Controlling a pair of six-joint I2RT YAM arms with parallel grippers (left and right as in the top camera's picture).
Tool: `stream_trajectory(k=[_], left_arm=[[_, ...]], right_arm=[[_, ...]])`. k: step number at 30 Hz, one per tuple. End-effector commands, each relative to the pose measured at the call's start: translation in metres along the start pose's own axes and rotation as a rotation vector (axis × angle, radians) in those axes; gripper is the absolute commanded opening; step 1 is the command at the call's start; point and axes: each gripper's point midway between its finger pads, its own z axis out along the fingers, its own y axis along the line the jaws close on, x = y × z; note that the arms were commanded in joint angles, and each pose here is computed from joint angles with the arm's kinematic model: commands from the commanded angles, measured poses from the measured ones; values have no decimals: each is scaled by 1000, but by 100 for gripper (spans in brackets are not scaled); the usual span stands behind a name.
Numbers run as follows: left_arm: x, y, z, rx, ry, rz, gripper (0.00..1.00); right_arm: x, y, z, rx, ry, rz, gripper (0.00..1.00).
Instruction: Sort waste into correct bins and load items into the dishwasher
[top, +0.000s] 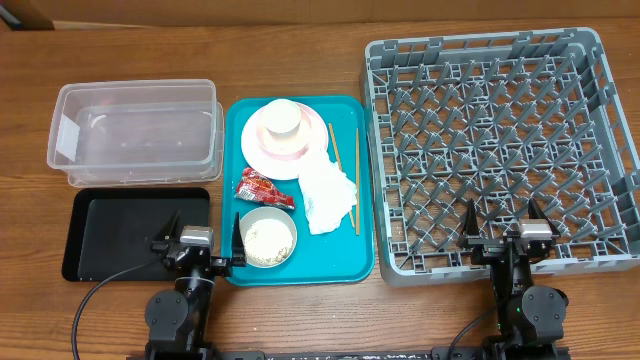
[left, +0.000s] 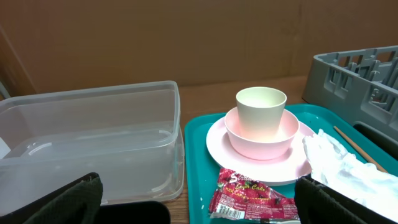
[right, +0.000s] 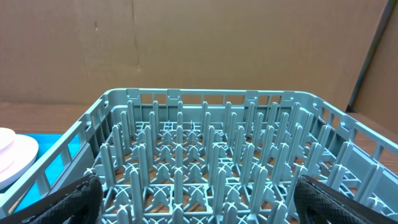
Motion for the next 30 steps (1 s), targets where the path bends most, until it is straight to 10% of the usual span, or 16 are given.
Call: stream_trajectory(k=[1,17,30], left_arm=[[0,1,0,-2,-6,-44,100],[-17,-6,-10,42,22,-178,100],[-104,-14,-32,109,142,-188,100]], right_arm=[[3,1,0,-2,2,0,100],[3,1,0,-2,2,0,100],[3,1,0,-2,2,0,100]])
